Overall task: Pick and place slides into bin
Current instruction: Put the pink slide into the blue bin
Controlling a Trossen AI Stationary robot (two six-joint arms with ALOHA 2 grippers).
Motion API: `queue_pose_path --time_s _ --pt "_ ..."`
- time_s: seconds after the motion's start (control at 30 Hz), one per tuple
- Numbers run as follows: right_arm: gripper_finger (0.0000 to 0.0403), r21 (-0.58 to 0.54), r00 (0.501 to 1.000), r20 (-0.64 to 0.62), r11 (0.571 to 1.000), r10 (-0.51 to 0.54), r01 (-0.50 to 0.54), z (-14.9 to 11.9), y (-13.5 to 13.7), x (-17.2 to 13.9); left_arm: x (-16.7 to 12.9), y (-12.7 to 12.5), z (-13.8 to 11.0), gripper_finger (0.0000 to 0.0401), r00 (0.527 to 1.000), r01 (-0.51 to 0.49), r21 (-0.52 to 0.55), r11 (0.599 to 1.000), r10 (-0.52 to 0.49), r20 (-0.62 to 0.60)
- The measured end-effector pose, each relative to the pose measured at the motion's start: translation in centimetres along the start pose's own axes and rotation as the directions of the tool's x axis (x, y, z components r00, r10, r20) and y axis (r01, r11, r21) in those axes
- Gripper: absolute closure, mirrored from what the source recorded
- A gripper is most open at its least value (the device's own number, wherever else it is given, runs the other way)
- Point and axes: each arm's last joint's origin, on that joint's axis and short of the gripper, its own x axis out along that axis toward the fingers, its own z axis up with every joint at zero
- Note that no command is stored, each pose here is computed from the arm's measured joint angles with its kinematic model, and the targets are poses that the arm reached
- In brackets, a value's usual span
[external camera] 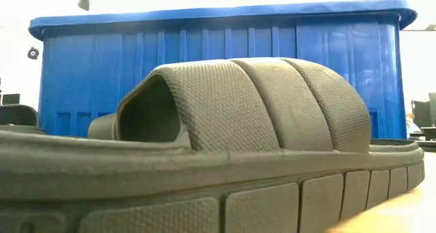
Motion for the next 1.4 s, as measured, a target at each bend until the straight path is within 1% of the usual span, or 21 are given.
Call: queue_pose_path --time_s 0.2,0.33,0.43,0.6,0.67,0.77,0.93,1.07,1.13,1.23,1.33,1.4 --pt "0.0394 -0.023 0.992 -0.003 0.992 -0.127 0.127 0.8 -2.0 2.5 0.0 0.0 0.0 0.0221 1.0 0.0 0.0 1.0 0.0 0.0" --pt "0.0394 -0.032 0.978 -0.009 0.978 -0.206 0.206 1.3 -3.6 4.0 0.0 0.0 0.0 0.0221 1.0 0.0 0.001 1.0 0.0 0.0" --pt "0.0394 -0.014 0.963 -0.015 0.964 -0.268 0.267 1.6 -4.9 5.2 0.0 0.0 0.0 0.0221 1.0 0.0 0.005 1.0 0.0 -0.001" --pt "0.0394 0.03 0.954 -0.072 0.956 -0.29 0.292 2.1 -7.5 7.2 0.0 0.0 0.0 0.0221 1.0 0.0 0.095 0.995 0.0 0.001" --pt "0.0394 0.022 0.947 -0.095 0.951 -0.305 0.309 2.2 -8.5 8.2 -0.1 0.1 0.1 0.0221 1.0 0.0 0.135 0.991 0.0 0.003" --pt "0.0394 -0.046 0.928 -0.13 0.937 -0.349 0.346 2.1 -10.0 9.9 -0.2 0.2 0.3 0.0221 1.0 -0.002 0.164 0.986 0.0 0.011" --pt "0.0394 -0.163 0.891 -0.204 0.911 -0.406 0.378 2.0 -12.7 13.2 -0.5 0.6 0.8 0.0221 0.999 -0.006 0.134 0.991 0.001 0.037" --pt "0.0394 -0.299 0.834 -0.279 0.869 -0.476 0.395 1.6 -14.9 16.0 -0.8 0.9 1.4 0.0221 0.997 -0.01 0.094 0.996 0.003 0.073" --pt "0.0394 -0.362 0.81 -0.309 0.849 -0.499 0.385 1.5 -15.9 17.4 -0.9 1.0 1.6 0.0221 0.997 -0.011 0.087 0.996 0.004 0.079" --pt "0.0394 -0.475 0.76 -0.363 0.809 -0.539 0.346 0.8 -17.2 19.5 -1.7 1.9 2.3 0.0221 0.994 -0.015 0.072 0.997 0.007 0.105" --pt "0.0394 -0.586 0.695 -0.44 0.768 -0.569 0.258 -0.6 -18.3 21.7 -2.5 2.8 3.0 0.0221 0.991 -0.017 0.037 0.999 0.012 0.136" --pt "0.0394 -0.633 0.653 -0.482 0.748 -0.584 0.201 -1.7 -18.9 23.2 -3.0 3.4 3.3 0.0221 0.99 -0.017 0.03 0.999 0.013 0.144"
